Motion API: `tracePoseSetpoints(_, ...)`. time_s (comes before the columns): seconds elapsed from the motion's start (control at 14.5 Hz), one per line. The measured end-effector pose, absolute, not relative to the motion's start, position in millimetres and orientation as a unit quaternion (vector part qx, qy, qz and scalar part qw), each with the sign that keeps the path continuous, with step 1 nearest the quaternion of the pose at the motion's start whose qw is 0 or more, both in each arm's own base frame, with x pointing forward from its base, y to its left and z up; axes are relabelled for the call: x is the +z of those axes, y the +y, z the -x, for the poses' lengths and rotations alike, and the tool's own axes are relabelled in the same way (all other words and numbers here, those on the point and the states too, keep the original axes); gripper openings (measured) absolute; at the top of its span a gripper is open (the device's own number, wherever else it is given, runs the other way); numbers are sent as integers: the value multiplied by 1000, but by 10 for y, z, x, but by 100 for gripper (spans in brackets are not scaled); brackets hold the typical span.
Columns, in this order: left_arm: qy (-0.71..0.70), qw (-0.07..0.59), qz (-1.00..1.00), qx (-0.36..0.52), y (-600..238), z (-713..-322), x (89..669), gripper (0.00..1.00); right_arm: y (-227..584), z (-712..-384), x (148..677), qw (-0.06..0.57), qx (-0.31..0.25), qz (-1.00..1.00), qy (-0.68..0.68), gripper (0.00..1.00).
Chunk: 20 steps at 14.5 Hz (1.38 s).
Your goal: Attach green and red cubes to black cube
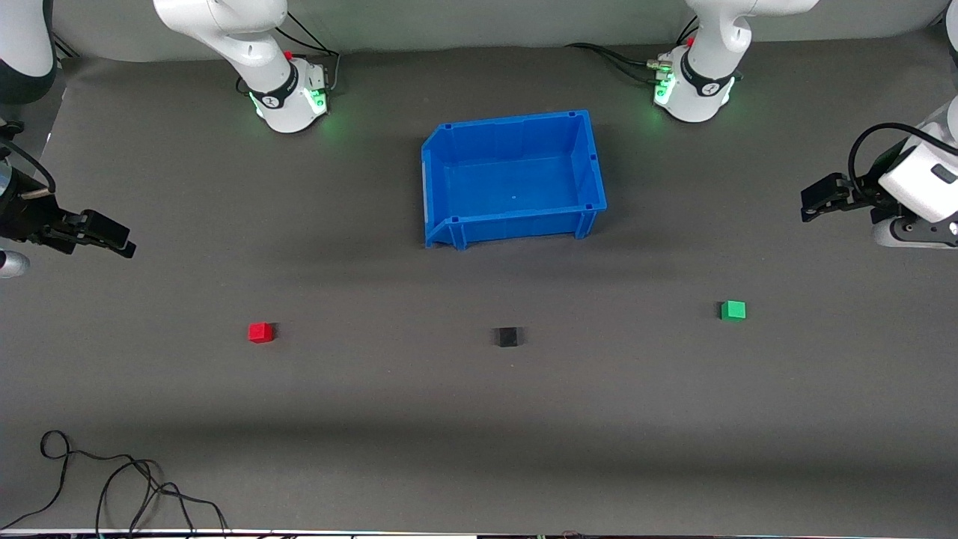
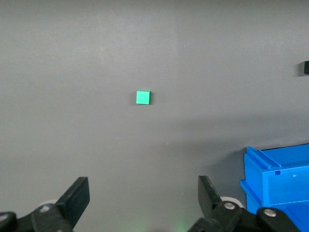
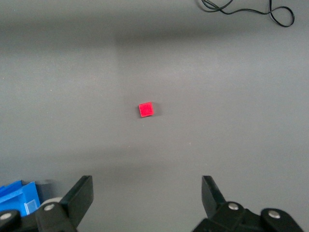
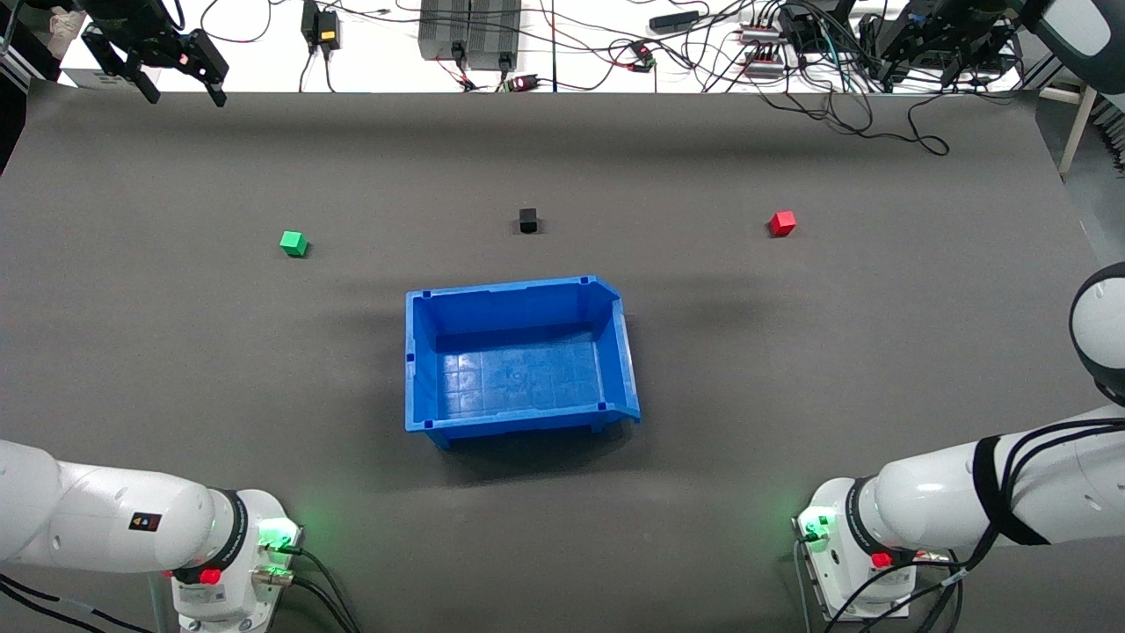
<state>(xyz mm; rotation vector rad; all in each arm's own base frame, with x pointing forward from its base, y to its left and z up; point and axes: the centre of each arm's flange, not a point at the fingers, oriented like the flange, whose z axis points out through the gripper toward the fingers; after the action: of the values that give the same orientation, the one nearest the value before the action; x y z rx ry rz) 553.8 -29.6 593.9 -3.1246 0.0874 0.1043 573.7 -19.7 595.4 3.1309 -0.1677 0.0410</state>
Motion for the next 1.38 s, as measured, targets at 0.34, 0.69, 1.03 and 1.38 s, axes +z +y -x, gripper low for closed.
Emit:
tracePoseSetpoints(0.34, 28, 7, 999, 33, -297, -5538, 5939, 100, -190, -5721, 5940, 3, 5, -999, -53, 100)
tracePoseSetpoints(0.69, 28, 7, 999, 33, -298, -5538, 5939, 100, -178, -5717, 5937, 3, 3, -999, -52, 100)
tracePoseSetpoints(1.03, 27, 7, 999, 35, -296, -5533, 5936, 100, -189, -5715, 5914, 3, -1, -999, -53, 100)
tracePoseSetpoints(1.38, 24, 7, 999, 36, -265, -5529, 5964, 100, -161, -5804, 5569, 5, -22, -998, -50, 100)
